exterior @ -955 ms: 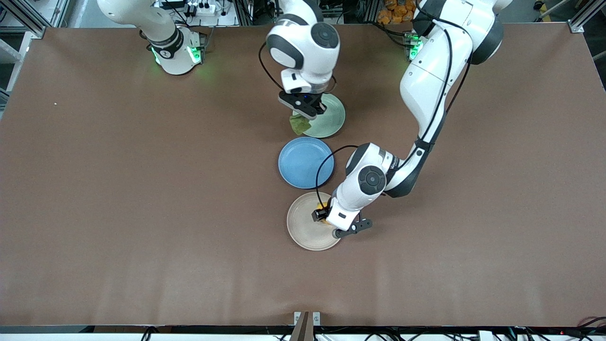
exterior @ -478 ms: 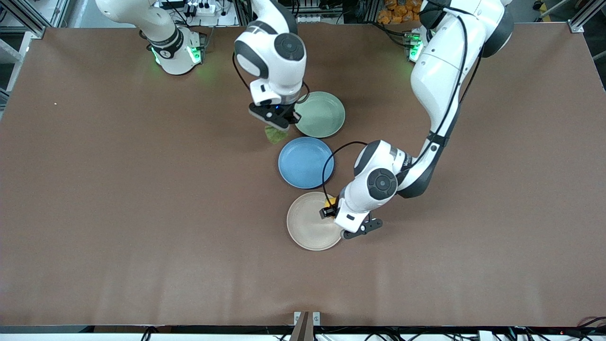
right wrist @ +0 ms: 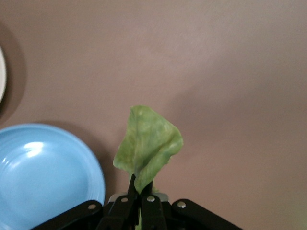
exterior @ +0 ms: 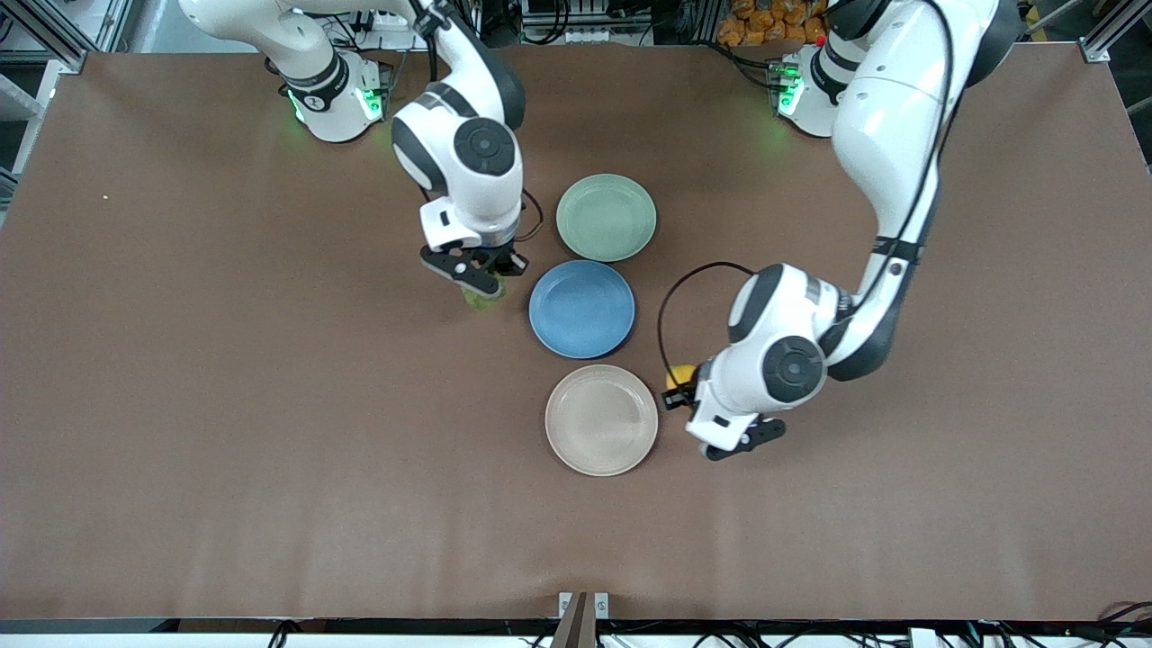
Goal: Pick lemon and lettuce from plates
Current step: 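Lift the lettuce with the right gripper while the left gripper lifts the lemon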
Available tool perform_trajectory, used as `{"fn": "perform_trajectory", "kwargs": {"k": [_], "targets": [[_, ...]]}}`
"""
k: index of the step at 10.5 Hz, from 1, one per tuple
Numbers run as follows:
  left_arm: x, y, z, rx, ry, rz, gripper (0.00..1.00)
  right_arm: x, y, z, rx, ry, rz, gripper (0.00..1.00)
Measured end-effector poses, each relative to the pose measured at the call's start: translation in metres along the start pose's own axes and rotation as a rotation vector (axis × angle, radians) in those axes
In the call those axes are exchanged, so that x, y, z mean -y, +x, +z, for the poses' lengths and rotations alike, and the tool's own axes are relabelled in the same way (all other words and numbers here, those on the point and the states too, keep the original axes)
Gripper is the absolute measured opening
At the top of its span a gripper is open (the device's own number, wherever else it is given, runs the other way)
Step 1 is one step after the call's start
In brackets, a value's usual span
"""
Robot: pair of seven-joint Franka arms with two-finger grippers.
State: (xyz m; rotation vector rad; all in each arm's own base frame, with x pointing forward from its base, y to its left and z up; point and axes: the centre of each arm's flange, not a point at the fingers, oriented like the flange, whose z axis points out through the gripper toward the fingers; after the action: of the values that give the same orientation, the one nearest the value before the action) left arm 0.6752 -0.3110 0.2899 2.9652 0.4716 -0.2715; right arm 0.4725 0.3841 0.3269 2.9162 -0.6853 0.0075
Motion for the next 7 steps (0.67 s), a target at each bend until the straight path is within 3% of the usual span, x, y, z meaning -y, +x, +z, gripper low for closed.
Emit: {"fn": "perform_trajectory", "kwargs": {"k": [3, 7], "targets": [[0.057, 0.032, -0.032, -0.008, 0.073, 0.003, 0.69, -0.04, 0.072, 0.011, 0.022, -0.009, -0.017, 0.04], [0.109, 0.059, -0.023, 0.01, 0.126, 0.026, 0.69, -0.116, 0.166, 0.03, 0.066, -0.021, -0.057, 0.04]]}}
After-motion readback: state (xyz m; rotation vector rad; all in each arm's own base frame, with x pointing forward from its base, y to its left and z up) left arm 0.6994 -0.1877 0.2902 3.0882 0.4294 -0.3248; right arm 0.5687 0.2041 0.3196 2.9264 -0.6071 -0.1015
